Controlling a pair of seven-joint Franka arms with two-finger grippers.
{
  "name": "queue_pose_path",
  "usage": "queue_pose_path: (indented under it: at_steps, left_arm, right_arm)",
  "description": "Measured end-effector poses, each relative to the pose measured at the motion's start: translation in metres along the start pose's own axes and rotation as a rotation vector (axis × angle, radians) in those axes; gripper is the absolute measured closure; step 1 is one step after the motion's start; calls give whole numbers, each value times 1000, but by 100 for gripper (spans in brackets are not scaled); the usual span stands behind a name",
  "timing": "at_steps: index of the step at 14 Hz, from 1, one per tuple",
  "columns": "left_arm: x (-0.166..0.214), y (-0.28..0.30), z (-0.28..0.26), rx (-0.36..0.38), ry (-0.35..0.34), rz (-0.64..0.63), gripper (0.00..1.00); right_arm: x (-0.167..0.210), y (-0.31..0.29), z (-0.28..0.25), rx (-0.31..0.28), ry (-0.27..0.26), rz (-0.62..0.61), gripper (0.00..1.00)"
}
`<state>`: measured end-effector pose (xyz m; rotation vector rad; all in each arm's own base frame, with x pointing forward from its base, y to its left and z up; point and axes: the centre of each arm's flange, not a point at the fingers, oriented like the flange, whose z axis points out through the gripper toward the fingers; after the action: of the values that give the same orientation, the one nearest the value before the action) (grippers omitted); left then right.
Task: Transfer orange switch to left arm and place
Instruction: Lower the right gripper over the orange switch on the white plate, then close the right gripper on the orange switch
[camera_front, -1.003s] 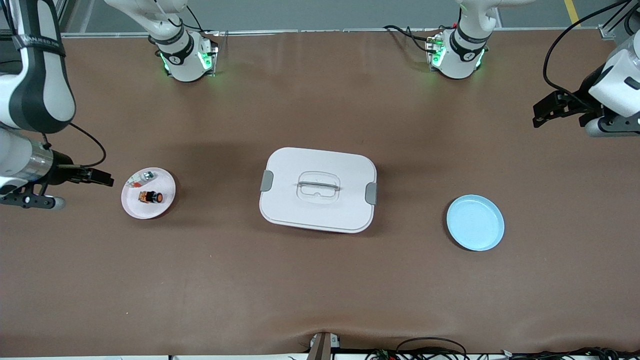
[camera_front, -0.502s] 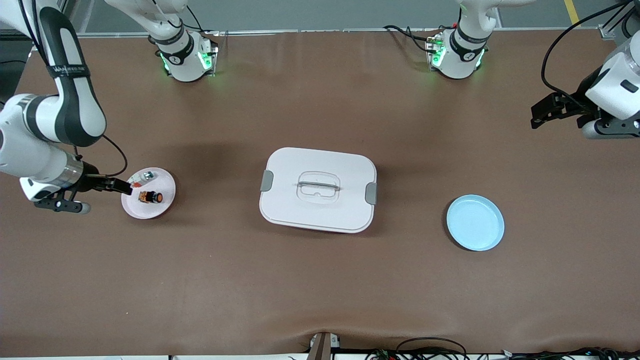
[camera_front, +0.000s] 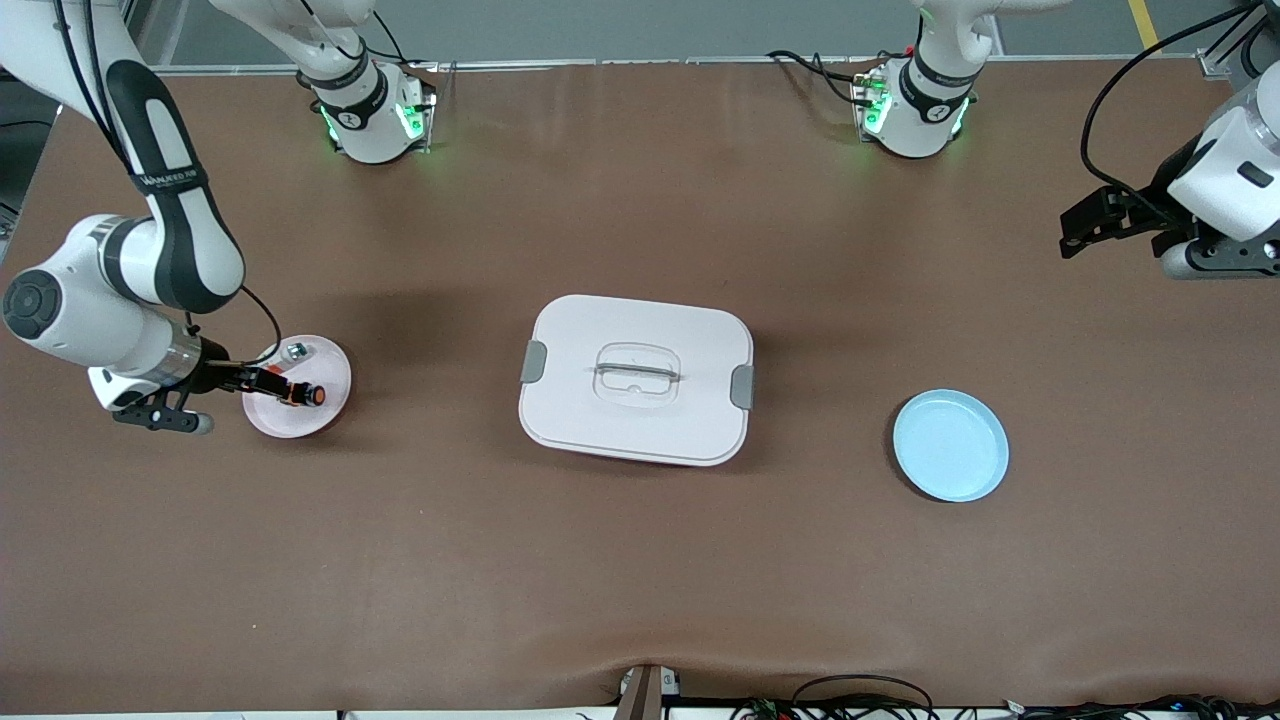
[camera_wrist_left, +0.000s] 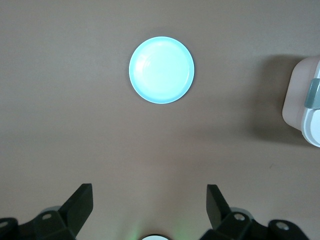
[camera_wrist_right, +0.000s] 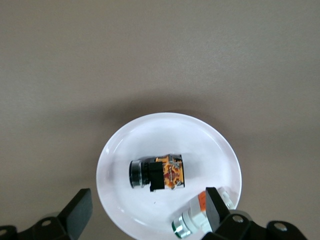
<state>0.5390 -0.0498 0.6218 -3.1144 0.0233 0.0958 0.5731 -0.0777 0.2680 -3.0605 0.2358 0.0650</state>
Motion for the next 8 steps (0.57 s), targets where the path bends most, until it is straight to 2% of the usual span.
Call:
queue_pose_path:
  at_steps: [8]
  left_arm:
    - [2, 1, 4, 0, -8, 1, 0]
  right_arm:
    - [-5, 3, 57, 2, -38, -5, 0]
